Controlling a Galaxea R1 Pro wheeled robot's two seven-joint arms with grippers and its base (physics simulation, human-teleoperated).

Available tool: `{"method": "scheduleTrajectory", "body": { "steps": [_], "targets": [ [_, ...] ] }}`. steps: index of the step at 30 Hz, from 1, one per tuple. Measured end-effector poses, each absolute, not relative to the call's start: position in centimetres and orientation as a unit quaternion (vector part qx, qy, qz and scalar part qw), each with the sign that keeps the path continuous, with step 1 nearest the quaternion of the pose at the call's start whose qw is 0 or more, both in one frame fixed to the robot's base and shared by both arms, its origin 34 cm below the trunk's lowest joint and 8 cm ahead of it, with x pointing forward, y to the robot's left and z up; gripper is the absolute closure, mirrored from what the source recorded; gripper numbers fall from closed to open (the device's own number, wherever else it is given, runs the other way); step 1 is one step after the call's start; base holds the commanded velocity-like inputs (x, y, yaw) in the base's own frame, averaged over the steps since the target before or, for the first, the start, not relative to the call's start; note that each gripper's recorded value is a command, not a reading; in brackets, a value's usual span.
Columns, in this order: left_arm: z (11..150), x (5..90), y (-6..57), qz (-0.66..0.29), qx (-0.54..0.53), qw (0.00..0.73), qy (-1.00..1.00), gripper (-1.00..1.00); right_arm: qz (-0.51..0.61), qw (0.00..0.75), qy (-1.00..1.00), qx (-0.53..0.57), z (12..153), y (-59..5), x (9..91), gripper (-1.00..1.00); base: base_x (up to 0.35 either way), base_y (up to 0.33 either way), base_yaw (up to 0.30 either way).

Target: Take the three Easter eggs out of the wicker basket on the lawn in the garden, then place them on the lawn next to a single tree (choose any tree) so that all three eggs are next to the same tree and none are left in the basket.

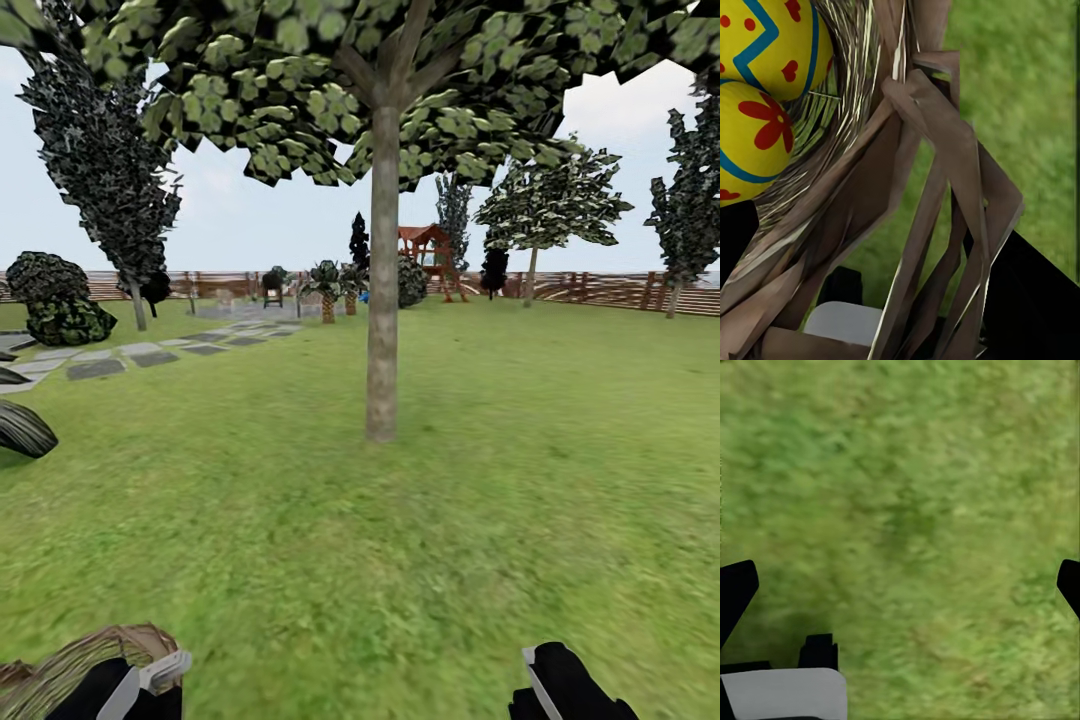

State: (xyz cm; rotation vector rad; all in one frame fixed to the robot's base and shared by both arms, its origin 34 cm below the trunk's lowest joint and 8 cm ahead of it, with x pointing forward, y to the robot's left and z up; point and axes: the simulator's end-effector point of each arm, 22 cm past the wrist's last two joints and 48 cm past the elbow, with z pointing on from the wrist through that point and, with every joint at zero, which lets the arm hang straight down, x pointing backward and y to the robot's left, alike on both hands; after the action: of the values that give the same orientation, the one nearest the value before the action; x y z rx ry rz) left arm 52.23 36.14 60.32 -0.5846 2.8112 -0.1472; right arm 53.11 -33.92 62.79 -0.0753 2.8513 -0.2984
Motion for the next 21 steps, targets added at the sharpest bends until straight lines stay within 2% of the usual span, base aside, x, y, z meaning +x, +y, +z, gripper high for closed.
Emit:
{"method": "scheduleTrajectory", "body": {
  "steps": [3,8,21],
  "targets": [
    [60.30,52.21,36.16,-0.050,-0.201,0.133,0.969,1.00,-0.103,0.137,0.985,-0.026,62.79,-33.91,53.12,-1.00,0.340,0.000,-0.034],
    [60.34,52.29,36.05,-0.053,-0.204,0.133,0.968,1.00,-0.103,0.137,0.985,-0.026,62.80,-33.92,53.13,-1.00,0.340,0.000,-0.230],
    [60.30,52.20,36.17,-0.050,-0.201,0.132,0.969,1.00,-0.099,0.138,0.985,-0.027,62.72,-33.25,53.17,-1.00,0.340,0.000,-0.017]
  ]
}}
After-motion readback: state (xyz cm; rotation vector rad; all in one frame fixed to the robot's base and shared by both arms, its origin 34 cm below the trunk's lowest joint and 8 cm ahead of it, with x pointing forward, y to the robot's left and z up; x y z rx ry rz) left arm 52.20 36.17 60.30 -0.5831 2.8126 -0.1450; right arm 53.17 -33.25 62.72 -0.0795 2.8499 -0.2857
